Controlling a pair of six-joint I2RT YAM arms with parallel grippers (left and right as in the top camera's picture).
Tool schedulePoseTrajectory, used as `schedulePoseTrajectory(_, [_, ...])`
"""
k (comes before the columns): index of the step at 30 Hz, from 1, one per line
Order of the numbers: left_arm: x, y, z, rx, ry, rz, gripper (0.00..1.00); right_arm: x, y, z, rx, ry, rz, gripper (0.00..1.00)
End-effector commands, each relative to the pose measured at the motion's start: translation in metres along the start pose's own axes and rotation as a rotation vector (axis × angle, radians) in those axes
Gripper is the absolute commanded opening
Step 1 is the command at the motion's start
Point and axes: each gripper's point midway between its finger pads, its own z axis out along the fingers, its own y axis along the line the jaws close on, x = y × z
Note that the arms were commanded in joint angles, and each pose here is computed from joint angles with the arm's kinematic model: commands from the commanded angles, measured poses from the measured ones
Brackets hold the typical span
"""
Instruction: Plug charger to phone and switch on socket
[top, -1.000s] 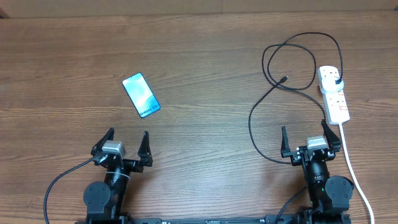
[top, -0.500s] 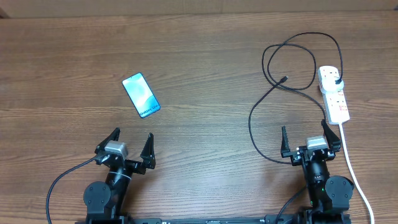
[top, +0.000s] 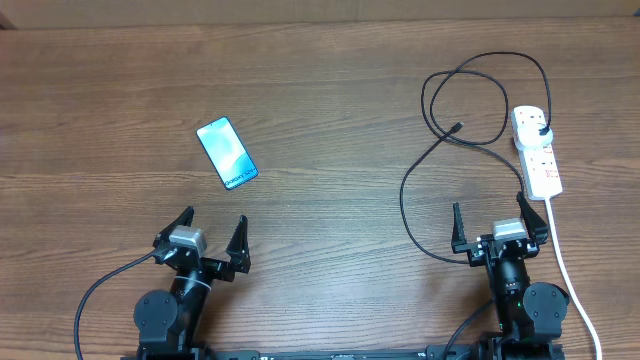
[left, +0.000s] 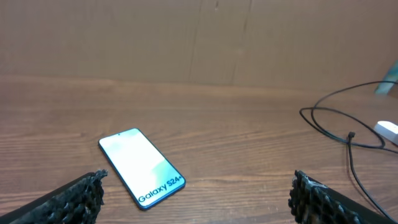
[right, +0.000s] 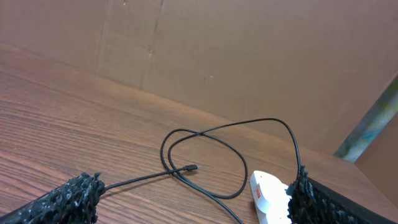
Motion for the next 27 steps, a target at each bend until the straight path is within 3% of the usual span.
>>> schedulePoseTrajectory(1, [-0.008, -0.003, -0.004, 0.001, 0.009, 0.05, 1.0, 0.003, -0.001, 0.0, 0.011, 0.0, 0.0, 1.0])
schedulePoseTrajectory(12, [-0.053, 0.01, -0.021, -0.129, -0.031, 0.062, 1.0, 0.003, -0.001, 0.0, 0.011, 0.0, 0.0, 1.0])
schedulePoseTrajectory(16, [-0.068, 0.021, -0.023, -0.212, -0.019, -0.007, 1.0, 0.003, -0.001, 0.0, 0.011, 0.001, 0.0, 1.0])
schedulePoseTrajectory(27, [-0.116, 0.022, 0.009, -0.251, 0.219, -0.073, 1.0, 0.003, -0.001, 0.0, 0.011, 0.001, 0.0, 1.0])
